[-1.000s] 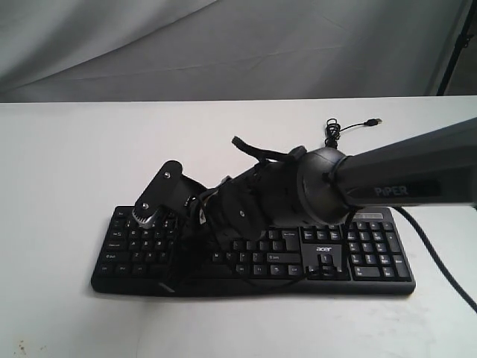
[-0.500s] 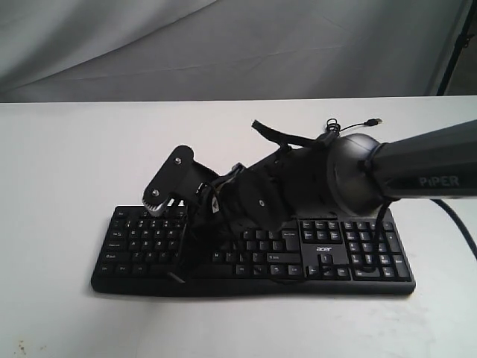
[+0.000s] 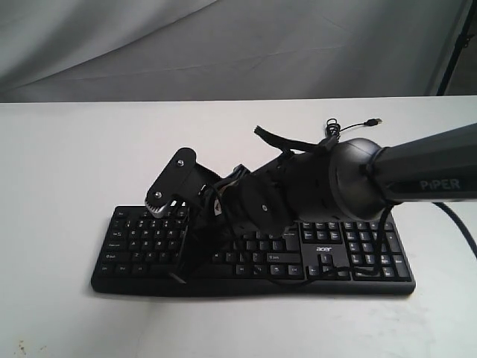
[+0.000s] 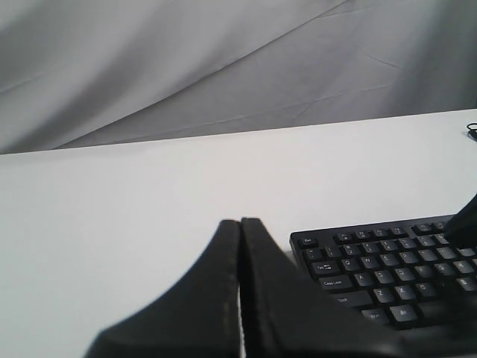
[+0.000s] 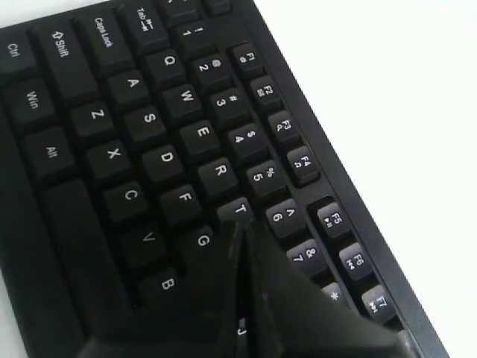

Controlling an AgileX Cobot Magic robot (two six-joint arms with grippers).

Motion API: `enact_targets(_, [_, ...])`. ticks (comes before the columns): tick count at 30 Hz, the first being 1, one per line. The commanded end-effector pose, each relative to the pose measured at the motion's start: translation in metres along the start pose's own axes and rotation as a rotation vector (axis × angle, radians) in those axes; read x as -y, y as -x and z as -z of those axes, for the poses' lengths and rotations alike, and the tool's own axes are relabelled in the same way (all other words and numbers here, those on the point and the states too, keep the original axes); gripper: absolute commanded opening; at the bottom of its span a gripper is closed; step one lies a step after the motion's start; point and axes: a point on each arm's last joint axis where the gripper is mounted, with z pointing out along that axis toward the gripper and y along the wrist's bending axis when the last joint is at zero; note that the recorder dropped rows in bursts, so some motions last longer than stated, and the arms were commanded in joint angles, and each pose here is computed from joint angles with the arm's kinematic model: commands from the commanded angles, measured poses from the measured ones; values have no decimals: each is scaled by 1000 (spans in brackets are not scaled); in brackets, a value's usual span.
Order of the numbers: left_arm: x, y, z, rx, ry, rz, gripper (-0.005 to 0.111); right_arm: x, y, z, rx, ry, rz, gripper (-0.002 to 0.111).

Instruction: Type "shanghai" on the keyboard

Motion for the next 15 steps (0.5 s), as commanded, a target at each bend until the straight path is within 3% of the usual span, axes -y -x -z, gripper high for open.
enact_targets(1, [0,-1,0,5,-2,-2,0,1,-5,-4,-5,-3,4,0])
enact_targets(15, [0,-1,0,5,-2,-2,0,-2,-14,-16,-46,13,-8,0])
